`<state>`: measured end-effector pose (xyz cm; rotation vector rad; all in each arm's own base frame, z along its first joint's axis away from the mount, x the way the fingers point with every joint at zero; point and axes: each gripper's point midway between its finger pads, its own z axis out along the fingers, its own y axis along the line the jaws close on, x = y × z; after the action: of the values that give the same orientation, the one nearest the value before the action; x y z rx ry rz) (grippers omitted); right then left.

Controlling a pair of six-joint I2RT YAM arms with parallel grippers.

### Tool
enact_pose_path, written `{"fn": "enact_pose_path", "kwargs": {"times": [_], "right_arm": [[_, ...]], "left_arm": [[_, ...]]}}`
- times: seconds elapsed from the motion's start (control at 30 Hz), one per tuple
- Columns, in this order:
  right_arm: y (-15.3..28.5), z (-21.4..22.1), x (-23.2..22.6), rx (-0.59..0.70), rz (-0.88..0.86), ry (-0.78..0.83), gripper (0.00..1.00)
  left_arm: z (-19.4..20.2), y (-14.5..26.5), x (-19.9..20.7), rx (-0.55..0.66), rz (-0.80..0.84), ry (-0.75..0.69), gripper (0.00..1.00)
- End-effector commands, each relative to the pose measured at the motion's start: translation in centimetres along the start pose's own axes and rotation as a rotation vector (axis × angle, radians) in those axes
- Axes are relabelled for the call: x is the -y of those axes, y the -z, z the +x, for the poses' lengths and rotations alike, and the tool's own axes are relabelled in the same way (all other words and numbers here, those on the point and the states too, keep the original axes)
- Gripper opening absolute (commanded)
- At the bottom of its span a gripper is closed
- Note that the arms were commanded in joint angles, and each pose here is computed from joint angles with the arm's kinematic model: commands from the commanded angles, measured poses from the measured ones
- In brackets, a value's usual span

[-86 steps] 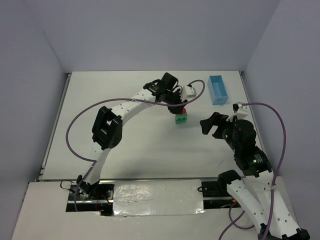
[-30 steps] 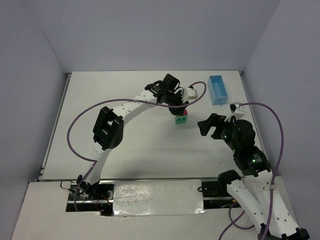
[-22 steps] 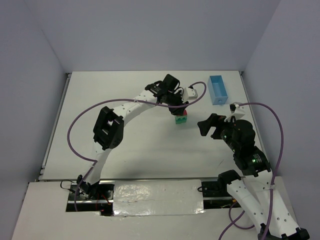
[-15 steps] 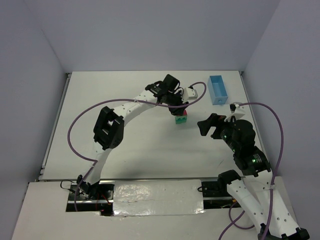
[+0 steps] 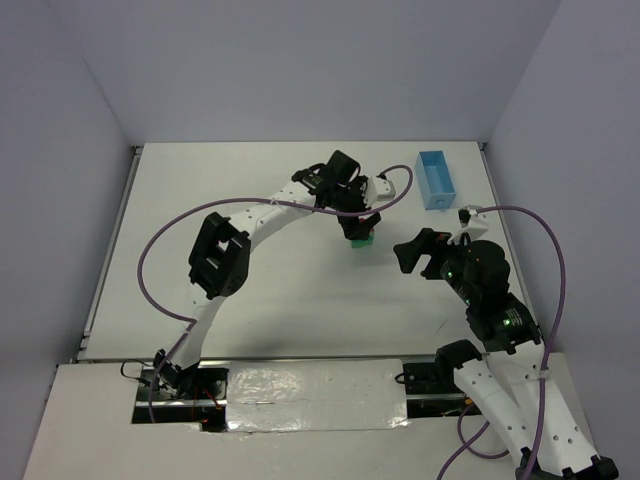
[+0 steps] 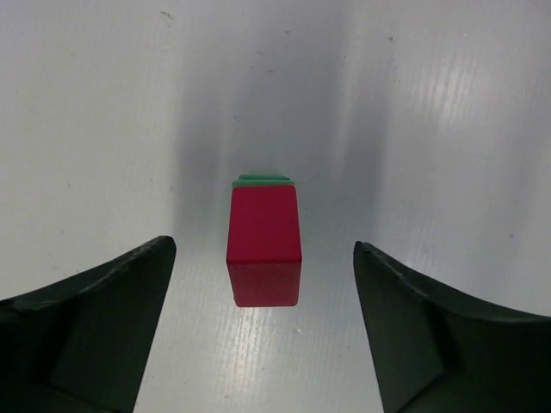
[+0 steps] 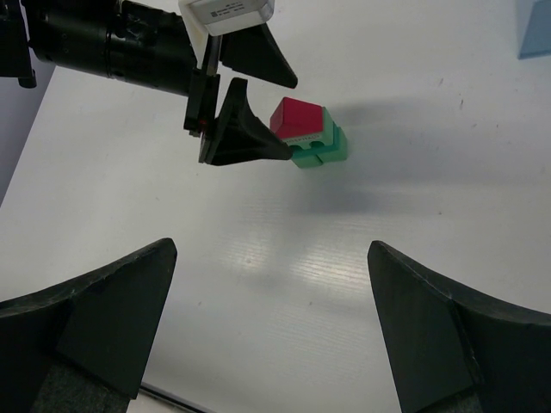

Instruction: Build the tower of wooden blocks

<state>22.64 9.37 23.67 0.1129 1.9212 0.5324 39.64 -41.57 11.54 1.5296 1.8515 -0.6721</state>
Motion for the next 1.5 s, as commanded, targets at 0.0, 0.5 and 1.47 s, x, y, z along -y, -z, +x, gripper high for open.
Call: {"fn": "enact_pose_path", "kwargs": {"times": [0.0, 0.5, 1.47], "right_arm": [[0.0, -1.2, -0.5, 0.052, -0.026, 0.016, 1.00], [1.2, -2.2, -1.5, 0.114, -0.083, 0.017, 1.00], [8.3, -5.1, 1.7, 0.226, 0.146, 0.053, 1.00]], "left_arm": [[-1.0, 0.1, -0.1, 0.035, 0.007, -0.005, 0.99], [-4.5, 4.8, -1.6, 0.155, -0.118, 0.042, 1.00], [15.8, 45.8, 10.1, 0.500, -1.430, 0.845, 1.00]]}}
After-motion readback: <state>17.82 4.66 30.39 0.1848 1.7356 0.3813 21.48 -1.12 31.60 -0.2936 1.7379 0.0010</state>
